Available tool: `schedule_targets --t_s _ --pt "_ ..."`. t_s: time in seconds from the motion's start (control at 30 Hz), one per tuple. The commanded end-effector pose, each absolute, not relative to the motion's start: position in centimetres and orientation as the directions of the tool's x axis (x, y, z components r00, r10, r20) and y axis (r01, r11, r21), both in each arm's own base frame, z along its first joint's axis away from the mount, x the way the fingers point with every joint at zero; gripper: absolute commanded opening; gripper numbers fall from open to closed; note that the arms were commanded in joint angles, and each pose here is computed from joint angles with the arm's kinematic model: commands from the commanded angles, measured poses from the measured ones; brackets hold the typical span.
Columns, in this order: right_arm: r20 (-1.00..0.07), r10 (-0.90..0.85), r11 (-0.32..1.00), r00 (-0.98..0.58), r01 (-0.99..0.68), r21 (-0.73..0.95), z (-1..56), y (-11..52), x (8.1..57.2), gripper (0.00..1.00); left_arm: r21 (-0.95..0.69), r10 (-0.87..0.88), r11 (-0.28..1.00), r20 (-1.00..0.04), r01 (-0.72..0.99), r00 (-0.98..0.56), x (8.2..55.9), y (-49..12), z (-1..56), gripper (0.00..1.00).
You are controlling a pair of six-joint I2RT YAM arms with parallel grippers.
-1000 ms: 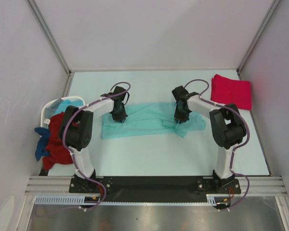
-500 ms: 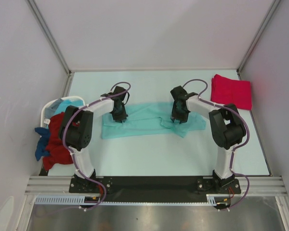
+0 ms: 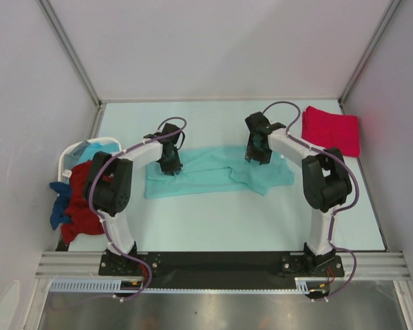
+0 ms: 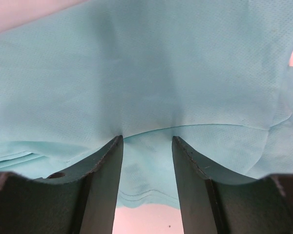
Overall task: Fold and stack the t-shirts
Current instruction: Rotate the tshirt 90 degrees
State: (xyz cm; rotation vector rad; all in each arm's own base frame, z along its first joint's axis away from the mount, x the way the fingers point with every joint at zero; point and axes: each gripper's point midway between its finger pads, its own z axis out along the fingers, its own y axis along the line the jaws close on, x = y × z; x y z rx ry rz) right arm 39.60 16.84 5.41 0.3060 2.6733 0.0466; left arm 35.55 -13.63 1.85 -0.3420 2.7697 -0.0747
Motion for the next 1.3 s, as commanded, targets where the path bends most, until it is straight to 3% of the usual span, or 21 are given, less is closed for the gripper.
schedule_targets --t_s 0.0,0.73,1.0,1.17,1.27 --pt "-0.464 0.222 0.974 -0.858 0.213 0.073 7.0 16.2 40.2 0.50 -0.082 -0.250 0.968 -0.359 -0.237 -0.899 35.3 -13.2 3.4 0.28" --pt "-0.272 0.235 0.970 -0.933 0.242 0.007 -2.6 14.6 36.8 0.47 -0.046 -0.240 0.971 -0.210 -0.235 -0.948 34.1 -13.9 -1.9 0.25" --pt "-0.253 0.233 0.971 -0.939 0.240 0.005 -3.4 14.5 36.6 0.47 -0.053 -0.247 0.969 -0.175 -0.241 -0.953 33.5 -14.1 -2.9 0.19" --pt "-0.247 0.239 0.969 -0.939 0.245 0.003 -3.8 14.4 36.8 0.47 -0.036 -0.255 0.967 -0.158 -0.252 -0.954 32.0 -13.5 -3.6 0.02" --pt "-0.244 0.243 0.968 -0.939 0.249 0.007 -4.1 14.6 37.2 0.46 -0.027 -0.256 0.967 -0.156 -0.255 -0.954 31.4 -13.2 -3.7 0.00"
